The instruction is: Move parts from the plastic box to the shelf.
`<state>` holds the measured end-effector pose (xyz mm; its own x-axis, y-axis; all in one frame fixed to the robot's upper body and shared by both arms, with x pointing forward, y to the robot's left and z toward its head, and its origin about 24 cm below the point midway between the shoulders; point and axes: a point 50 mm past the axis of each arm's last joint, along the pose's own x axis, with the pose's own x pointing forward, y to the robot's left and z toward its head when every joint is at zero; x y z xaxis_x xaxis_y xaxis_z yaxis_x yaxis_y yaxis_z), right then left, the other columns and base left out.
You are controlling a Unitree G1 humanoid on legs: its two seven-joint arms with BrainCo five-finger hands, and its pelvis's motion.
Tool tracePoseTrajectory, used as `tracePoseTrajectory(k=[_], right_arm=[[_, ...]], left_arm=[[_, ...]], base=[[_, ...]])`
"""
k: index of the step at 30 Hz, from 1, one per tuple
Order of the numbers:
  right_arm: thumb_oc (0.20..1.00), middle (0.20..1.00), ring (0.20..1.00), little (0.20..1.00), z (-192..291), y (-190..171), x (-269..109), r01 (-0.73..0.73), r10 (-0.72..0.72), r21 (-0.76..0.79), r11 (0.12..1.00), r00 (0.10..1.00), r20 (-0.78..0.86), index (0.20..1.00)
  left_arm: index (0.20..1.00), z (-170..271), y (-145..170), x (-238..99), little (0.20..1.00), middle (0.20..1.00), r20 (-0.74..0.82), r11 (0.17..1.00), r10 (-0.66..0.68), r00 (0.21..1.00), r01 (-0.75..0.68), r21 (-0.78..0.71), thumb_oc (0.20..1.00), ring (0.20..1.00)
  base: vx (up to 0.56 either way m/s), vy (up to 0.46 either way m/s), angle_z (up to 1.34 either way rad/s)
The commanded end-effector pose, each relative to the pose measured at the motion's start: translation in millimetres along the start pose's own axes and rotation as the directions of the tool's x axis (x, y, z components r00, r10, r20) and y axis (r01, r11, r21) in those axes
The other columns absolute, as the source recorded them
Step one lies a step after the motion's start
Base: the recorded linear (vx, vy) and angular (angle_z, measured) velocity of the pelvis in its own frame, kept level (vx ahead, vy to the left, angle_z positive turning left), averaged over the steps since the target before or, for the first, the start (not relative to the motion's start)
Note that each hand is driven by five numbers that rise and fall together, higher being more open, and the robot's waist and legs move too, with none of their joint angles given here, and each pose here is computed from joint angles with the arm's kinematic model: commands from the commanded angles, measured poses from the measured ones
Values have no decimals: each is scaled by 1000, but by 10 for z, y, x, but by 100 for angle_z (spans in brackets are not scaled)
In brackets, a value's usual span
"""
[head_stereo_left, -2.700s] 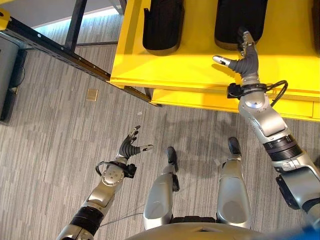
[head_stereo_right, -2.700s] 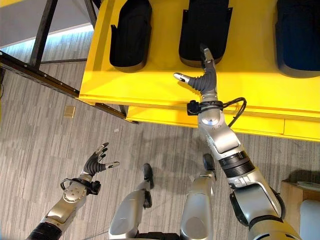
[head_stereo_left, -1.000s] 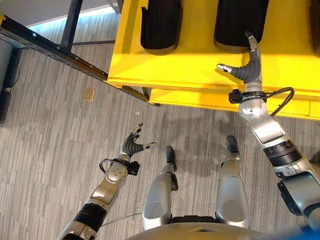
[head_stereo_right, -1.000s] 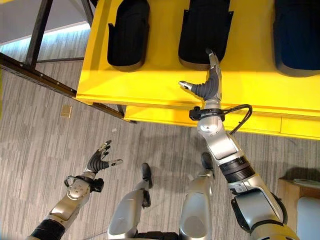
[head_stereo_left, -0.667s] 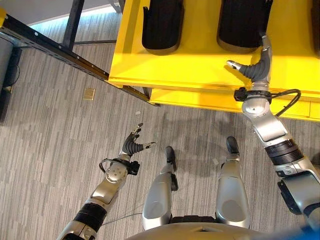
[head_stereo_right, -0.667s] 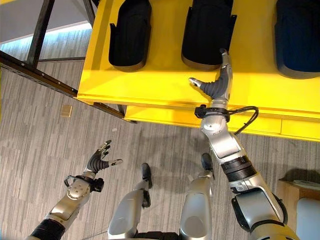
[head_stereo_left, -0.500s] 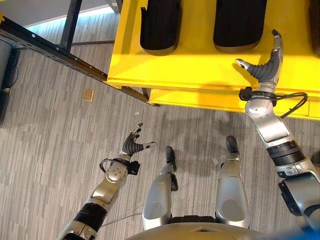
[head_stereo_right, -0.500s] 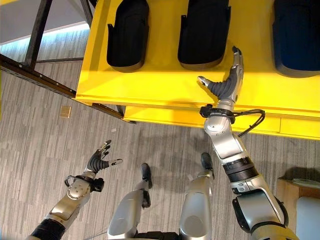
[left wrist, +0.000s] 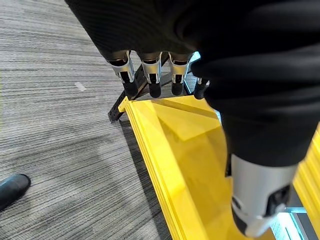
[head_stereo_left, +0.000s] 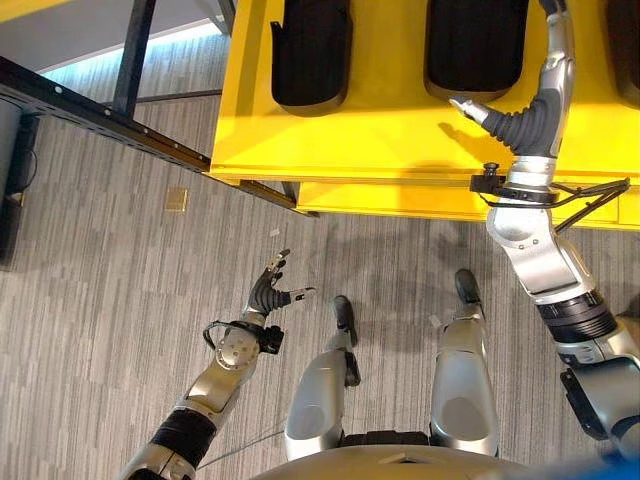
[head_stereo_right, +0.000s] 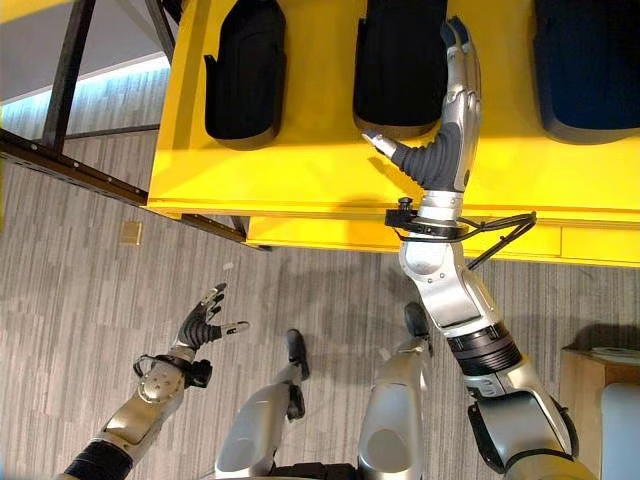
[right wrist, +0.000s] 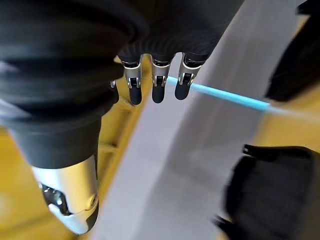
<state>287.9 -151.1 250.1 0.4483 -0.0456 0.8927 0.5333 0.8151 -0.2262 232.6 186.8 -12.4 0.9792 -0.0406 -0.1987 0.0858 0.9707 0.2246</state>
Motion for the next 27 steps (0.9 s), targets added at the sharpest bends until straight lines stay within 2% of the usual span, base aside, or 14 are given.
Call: tracePoseTrajectory(k=[1,2,4,8,9,10,14,17,18,19,22,25,27], right_arm=[[1000,1000,1000,1000,511,-156,57,-18,-33,206,978,970,243,1000],[1000,1000,1000,1000,529,-183,-69,-61,5,290,955,982,190,1000],[1000,1000,1000,1000,512,-215,-184,-77,29,320,944,988,151,1000],[1000,1000,1000,1000,229,-445,-626,-50,106,371,927,986,-132,1000],[1000,1000,1000,1000,-14,-718,-959,-12,141,344,939,925,-352,1000],[1000,1000,1000,1000,-137,-980,-1245,-20,180,321,947,860,-478,1000],[1000,1000,1000,1000,-180,-1298,-1534,-39,200,278,960,792,-577,1000],[1000,1000,1000,1000,-234,-1516,-1742,-1,148,216,976,729,-668,1000],[1000,1000,1000,1000,-330,-1610,-1902,63,77,157,986,657,-750,1000],[1000,1000,1000,1000,-373,-1651,-1986,75,52,128,989,630,-775,1000],[1000,1000,1000,1000,-595,-1827,-2462,159,-101,-36,987,420,-902,1000],[1000,1000,1000,1000,-659,-1886,-2631,141,-137,-90,986,369,-919,1000],[1000,1000,1000,1000,-730,-1887,-2799,137,-163,-127,982,298,-941,1000]], left_arm=[[1000,58,54,-115,1000,1000,85,996,36,996,-29,-84,1000,1000],[1000,52,49,-143,1000,1000,86,991,41,995,-30,-127,1000,1000],[1000,55,49,-171,1000,1000,88,987,43,995,-29,-160,1000,1000],[1000,14,86,-288,1000,1000,63,964,53,997,-34,-263,1000,1000],[1000,-55,160,-391,1000,1000,40,953,50,998,-36,-300,1000,1000],[1000,-127,263,-501,1000,1000,14,942,95,995,-85,-325,1000,1000],[1000,-181,327,-614,1000,1000,9,913,51,999,-43,-406,1000,1000],[1000,-183,370,-665,1000,1000,23,885,45,999,-30,-465,1000,1000],[1000,-202,379,-698,1000,1000,29,876,44,999,-25,-482,1000,1000],[1000,-216,390,-712,1000,1000,28,879,54,998,-34,-477,1000,1000],[1000,-327,429,-748,1000,1000,-14,890,72,997,-71,-451,1000,1000],[1000,-421,480,-769,1000,1000,-68,871,84,994,-106,-480,1000,1000],[1000,-505,505,-755,1000,1000,-116,869,78,990,-124,-479,1000,1000]], base=[[74,108,0],[64,74,-2],[77,23,0],[69,-70,3],[45,-168,1],[14,-134,-5],[-62,-27,-35],[-92,18,-21],[-50,26,-19],[-34,16,-9],[20,-3,-8],[18,-18,-10],[30,-32,-6]])
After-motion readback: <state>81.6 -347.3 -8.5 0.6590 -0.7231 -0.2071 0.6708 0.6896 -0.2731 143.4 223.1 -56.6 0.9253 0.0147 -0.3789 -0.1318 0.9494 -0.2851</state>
